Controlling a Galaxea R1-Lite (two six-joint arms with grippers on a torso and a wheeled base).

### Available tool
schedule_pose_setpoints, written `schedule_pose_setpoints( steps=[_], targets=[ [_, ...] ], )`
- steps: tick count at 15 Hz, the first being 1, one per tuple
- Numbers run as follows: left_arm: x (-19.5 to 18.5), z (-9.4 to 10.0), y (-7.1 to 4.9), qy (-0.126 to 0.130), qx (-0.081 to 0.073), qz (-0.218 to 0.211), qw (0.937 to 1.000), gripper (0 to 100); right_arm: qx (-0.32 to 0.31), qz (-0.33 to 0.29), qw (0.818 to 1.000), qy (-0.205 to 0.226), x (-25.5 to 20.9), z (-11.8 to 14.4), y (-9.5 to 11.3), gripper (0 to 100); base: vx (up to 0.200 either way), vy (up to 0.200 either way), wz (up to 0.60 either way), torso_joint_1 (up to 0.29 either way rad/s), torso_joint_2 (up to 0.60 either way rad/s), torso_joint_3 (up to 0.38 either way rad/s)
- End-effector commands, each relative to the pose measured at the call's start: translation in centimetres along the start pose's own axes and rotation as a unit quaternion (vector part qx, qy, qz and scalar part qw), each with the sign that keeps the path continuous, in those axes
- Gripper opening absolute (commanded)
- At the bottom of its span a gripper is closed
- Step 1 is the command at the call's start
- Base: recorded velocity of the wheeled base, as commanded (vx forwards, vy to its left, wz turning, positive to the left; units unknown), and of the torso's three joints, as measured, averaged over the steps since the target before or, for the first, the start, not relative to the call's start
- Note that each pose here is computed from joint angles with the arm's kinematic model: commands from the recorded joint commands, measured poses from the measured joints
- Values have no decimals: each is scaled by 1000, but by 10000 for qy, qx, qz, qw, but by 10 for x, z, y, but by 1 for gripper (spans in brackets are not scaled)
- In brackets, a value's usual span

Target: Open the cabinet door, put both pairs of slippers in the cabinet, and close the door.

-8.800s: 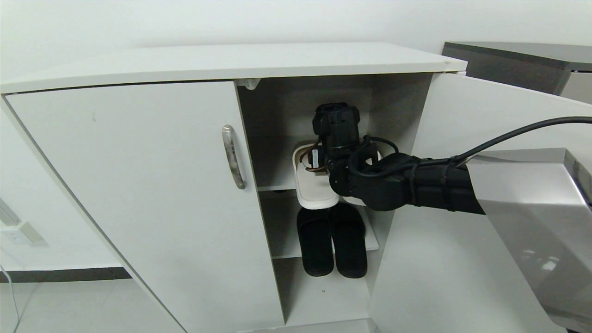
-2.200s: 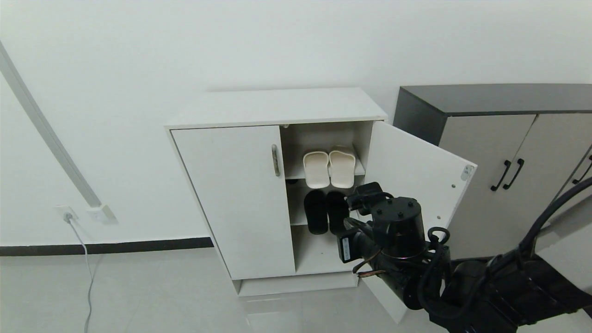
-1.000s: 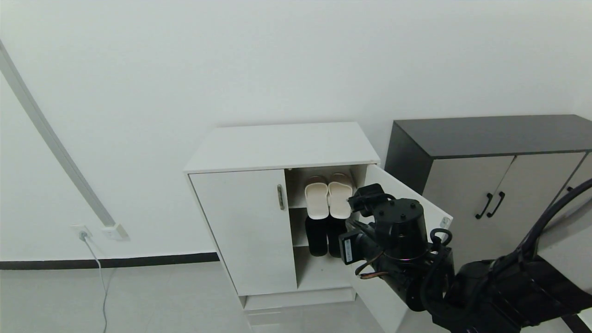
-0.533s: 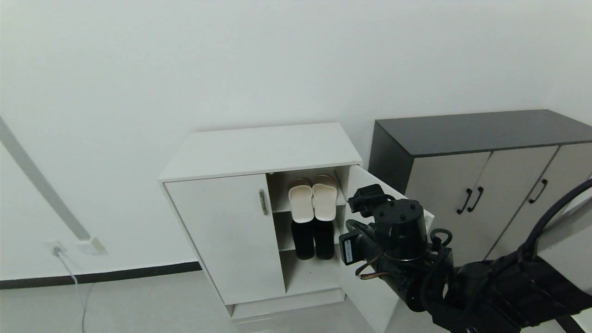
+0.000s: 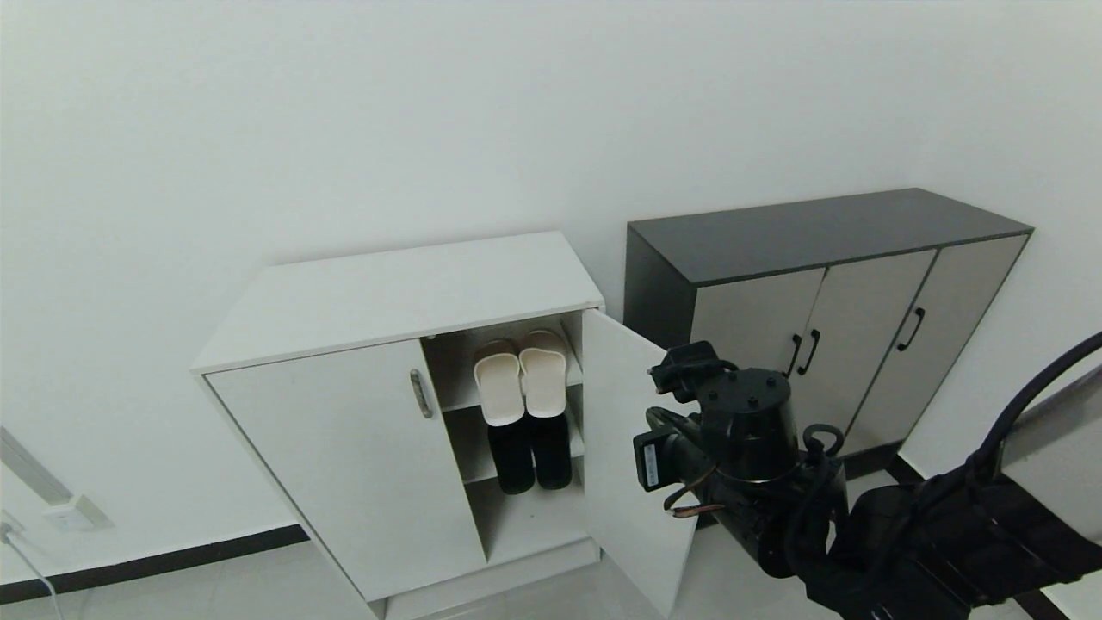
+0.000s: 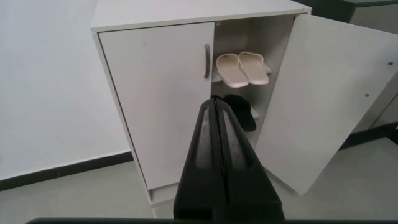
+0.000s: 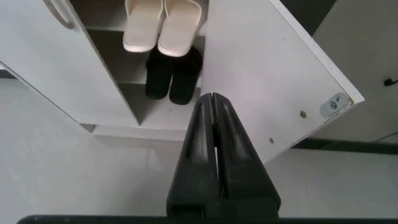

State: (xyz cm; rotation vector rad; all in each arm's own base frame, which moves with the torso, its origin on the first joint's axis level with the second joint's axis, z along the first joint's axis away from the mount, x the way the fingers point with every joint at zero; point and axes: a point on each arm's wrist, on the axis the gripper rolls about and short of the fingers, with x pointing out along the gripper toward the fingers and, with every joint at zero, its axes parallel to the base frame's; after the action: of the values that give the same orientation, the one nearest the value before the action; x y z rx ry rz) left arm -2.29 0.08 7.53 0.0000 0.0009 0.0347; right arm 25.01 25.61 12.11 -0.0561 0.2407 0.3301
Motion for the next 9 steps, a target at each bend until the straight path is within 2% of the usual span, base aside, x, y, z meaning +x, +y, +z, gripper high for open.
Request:
schedule_pose_setpoints(
  steps=[1, 4, 6, 9],
  targets=[
    [0, 0, 0, 3, 0, 3, 10000, 0, -5, -3, 10000, -8, 0, 0, 0, 0, 0, 0, 0, 0, 0, 0],
    [0, 0, 0, 3, 0, 3, 10000, 0, -4, -15, 10000, -35, 0, 2, 0, 0, -200, 0, 0, 4, 1, 2],
    [0, 0, 0, 3, 8, 3, 10000, 0, -38, -96, 9999, -47, 4, 3, -5, 0, 0, 0, 0, 0, 0, 0],
    [0, 0, 0, 3, 8, 3, 10000, 0, -28, -273, 9995, -153, 12, 20, -13, 0, 0, 0, 0, 0, 0, 0]
  ],
)
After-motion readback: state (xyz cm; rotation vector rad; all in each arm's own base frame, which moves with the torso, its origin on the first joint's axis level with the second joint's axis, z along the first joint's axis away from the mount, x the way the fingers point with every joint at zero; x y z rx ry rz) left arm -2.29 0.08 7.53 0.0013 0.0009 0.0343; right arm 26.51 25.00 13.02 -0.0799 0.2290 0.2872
